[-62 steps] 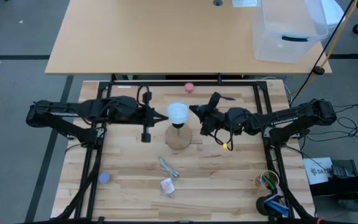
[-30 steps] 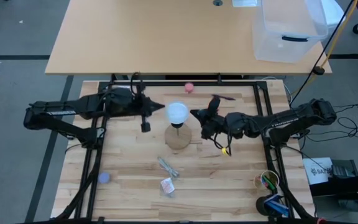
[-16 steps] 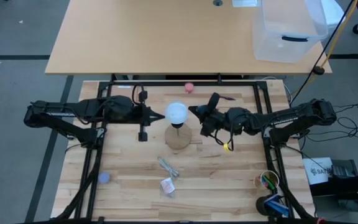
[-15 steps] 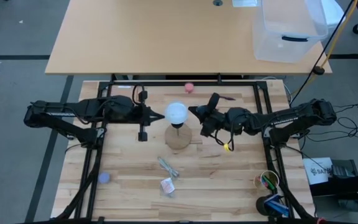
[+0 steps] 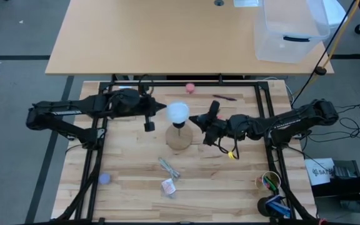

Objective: Screw lightbulb
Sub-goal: Insert the white lightbulb into the desk lamp

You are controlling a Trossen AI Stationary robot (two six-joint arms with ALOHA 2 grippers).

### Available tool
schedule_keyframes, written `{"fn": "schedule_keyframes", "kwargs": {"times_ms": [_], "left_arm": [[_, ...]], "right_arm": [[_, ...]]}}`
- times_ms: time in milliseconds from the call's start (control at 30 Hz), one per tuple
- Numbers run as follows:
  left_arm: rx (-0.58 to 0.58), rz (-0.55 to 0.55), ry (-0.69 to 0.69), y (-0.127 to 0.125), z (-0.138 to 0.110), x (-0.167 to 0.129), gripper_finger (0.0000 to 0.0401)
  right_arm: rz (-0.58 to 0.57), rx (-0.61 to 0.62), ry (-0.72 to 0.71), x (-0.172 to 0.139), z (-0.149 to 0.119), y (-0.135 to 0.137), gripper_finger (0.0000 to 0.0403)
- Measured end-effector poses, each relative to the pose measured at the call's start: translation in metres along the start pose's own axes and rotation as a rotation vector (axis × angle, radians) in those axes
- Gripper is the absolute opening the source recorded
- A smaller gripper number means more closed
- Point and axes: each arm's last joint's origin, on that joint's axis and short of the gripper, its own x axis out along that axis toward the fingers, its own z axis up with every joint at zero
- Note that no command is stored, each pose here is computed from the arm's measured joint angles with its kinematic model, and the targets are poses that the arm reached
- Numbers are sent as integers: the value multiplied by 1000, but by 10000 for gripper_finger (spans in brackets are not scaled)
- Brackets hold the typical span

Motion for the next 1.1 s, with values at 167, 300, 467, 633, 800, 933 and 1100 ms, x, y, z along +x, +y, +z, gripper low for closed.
{"fn": "schedule_keyframes", "kwargs": {"times_ms": [167, 300, 467, 633, 800, 933, 1100], "left_arm": [[-32, 52, 44, 9, -5, 12, 0], [-33, 79, 45, 10, -5, 13, 0], [-31, 83, -44, 11, 3, -8, 0], [-5, -31, -126, -1, 10, -25, 0], [32, -152, -119, -18, 10, -24, 0], [33, -183, -97, -27, 10, -20, 0], [38, -192, -86, -30, 10, -16, 0]], "right_arm": [[47, 24, -9, -4, 6, 8, 0], [61, 25, 11, -6, 6, 11, 0], [13, 16, 100, -4, 0, 8, 0], [-31, 2, 135, 1, -8, 0, 0], [-83, -9, 141, 5, -14, -8, 0], [-109, -28, 132, 6, -14, -12, 0], [-89, -60, 77, 6, -12, -12, 0]]}}
